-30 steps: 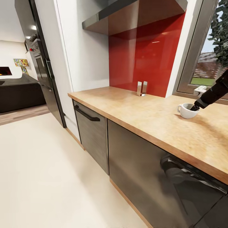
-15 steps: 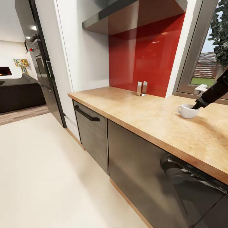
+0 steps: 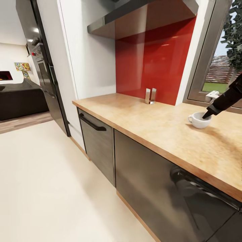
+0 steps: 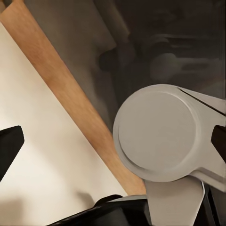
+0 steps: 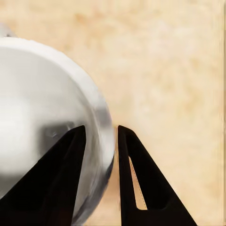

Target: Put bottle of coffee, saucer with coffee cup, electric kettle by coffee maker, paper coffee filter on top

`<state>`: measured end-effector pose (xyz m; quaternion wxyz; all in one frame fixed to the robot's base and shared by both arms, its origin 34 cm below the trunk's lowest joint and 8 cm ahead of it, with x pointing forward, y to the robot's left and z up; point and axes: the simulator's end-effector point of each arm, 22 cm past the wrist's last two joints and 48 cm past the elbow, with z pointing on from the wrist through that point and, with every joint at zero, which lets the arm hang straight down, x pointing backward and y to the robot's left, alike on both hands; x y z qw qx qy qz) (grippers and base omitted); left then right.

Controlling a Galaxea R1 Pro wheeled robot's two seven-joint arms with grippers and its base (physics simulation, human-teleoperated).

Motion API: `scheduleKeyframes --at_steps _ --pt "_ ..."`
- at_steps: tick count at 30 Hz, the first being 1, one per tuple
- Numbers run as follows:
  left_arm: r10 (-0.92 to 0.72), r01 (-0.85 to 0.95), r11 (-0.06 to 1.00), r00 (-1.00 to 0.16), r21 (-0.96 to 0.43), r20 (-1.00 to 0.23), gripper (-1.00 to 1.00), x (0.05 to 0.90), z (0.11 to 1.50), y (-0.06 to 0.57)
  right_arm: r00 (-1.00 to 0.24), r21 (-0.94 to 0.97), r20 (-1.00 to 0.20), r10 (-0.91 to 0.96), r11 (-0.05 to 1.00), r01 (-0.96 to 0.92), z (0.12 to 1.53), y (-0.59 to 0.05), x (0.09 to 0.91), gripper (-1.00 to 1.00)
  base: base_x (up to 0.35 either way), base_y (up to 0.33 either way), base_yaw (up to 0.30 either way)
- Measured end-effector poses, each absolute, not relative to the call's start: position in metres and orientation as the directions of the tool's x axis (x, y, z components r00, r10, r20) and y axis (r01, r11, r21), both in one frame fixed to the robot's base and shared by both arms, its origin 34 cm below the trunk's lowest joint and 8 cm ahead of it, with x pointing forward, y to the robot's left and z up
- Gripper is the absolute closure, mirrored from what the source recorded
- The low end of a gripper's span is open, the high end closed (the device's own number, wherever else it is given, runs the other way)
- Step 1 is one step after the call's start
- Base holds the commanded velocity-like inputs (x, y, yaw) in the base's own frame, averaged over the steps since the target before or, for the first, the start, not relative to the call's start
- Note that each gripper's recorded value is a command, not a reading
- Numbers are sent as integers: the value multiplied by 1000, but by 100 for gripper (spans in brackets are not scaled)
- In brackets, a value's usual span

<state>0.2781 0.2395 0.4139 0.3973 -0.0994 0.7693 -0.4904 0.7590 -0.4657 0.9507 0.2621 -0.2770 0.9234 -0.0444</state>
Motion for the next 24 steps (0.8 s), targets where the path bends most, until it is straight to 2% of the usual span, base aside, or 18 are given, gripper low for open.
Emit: scheduleKeyframes --at_steps 24 --pt "-542 237 499 -665 -834 -513 -100 289 465 239 -709 -228 -461 -534 843 -487 1002 -466 770 100 0 0 0"
